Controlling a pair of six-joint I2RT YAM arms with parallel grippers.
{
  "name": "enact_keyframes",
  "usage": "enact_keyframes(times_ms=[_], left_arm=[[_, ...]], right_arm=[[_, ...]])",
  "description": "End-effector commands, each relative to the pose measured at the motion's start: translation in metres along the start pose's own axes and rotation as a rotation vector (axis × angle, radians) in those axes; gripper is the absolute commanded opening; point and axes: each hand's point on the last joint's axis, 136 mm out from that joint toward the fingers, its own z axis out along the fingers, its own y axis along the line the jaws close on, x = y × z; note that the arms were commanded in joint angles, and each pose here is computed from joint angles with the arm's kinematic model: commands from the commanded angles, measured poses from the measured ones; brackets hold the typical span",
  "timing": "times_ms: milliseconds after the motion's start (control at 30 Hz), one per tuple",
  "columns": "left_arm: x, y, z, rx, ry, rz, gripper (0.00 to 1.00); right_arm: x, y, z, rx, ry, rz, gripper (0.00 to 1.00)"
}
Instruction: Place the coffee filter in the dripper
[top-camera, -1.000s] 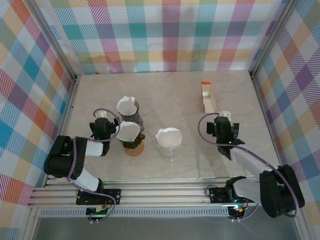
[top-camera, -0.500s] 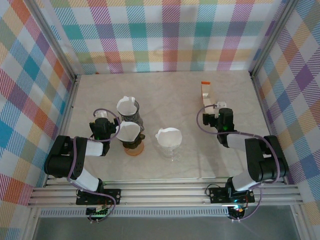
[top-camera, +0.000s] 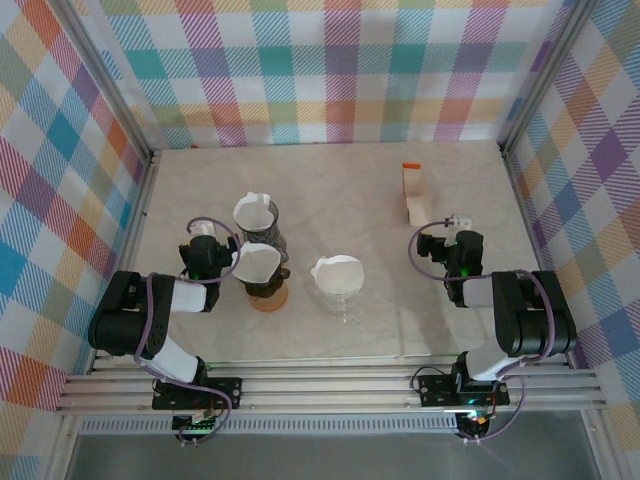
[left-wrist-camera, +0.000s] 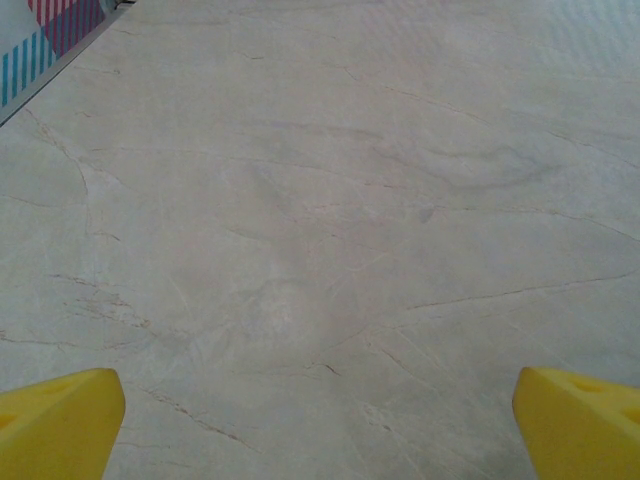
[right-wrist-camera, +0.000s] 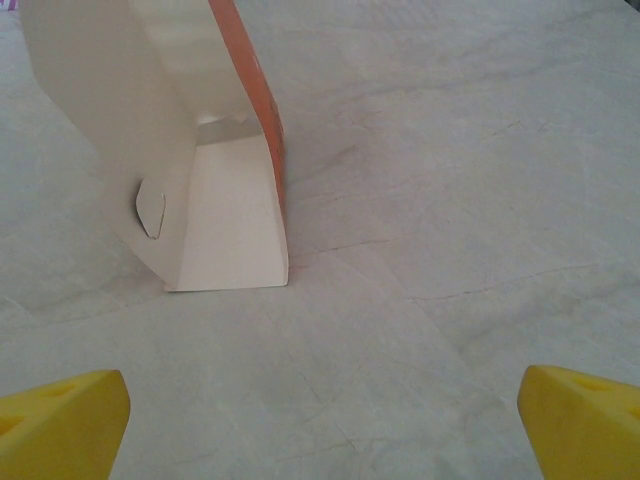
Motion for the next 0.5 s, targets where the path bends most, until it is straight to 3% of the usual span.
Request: enact_keyframes(times_ms=[0,467], left_arm=[[-0.0141,-0.0015,0.0012,0.011,-0.043,-0.022,1.0],[-0.0136,-0.0013,0.0011,0.011,-0.042,-0.021,1.0]], right_arm=[[-0.0198,0.0055,-0.0002,-0.029,-0.068,0.016,0.99],[-0.02,0.0061,0.0002,-0.03,-0.067,0.014,0.99]])
